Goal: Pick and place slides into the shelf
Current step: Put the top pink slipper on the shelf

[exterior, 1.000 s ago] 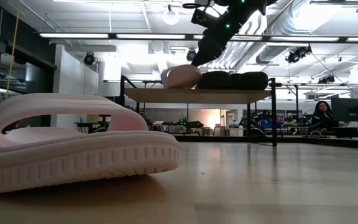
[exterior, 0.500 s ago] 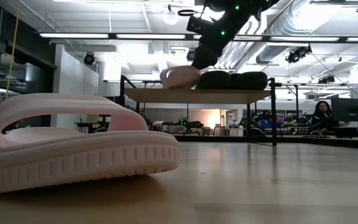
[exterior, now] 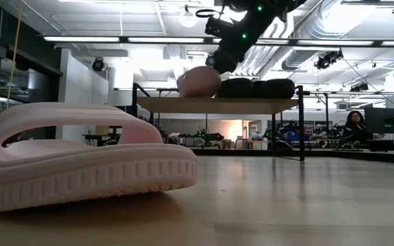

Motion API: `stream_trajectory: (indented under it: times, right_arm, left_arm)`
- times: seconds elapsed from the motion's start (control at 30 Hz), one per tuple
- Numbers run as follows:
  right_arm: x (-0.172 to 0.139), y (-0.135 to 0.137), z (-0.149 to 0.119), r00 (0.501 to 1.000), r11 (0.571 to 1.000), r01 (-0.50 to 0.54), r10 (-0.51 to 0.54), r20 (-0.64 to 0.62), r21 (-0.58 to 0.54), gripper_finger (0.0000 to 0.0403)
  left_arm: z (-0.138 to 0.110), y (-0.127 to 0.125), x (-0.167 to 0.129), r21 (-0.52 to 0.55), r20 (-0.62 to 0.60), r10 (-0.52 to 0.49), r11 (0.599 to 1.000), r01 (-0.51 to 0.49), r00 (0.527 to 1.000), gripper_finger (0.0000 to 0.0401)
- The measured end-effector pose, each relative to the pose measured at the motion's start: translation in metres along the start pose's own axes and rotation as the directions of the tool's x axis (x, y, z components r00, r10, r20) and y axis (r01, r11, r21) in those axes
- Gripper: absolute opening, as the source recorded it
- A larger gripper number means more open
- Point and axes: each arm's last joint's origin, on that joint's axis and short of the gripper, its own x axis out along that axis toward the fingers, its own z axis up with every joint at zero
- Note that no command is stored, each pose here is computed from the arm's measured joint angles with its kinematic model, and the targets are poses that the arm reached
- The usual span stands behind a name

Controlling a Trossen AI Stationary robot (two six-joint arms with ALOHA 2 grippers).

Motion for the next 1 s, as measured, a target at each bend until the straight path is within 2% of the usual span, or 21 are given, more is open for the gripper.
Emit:
stream_trajectory:
  times: [0.1,0.33,0.53,0.67,1.0]
  right_arm:
    - [-0.002,0.003,0.002,1.0,0.999,0.004,-0.004,0.001,0.037,0.0007]
    - [-0.008,0.012,0.005,0.997,0.991,0.074,-0.072,-0.018,0.114,0.0003]
    - [-0.011,0.014,0.008,0.989,0.981,0.147,-0.144,-0.03,0.126,0.0002]
    - [-0.011,0.014,0.008,0.989,0.969,0.147,-0.144,-0.028,0.201,0.0001]
    - [0.006,0.029,0.007,0.976,0.945,0.219,-0.211,-0.061,0.244,0.0001]
  left_arm:
    - [0.0,0.0,0.0,0.0,0.0,0.0,1.0,0.0,1.0,0.0244]
    - [0.001,0.0,0.0,-0.001,0.007,0.0,1.0,0.0,1.0,0.0243]
    - [0.001,0.0,0.0,-0.001,0.007,0.0,1.0,0.0,1.0,0.0243]
    - [0.001,0.0,0.0,-0.001,0.007,0.0,1.0,0.0,1.0,0.0243]
    - [0.001,0.0,0.0,-0.002,0.007,-0.01,1.0,0.01,1.0,0.0243]
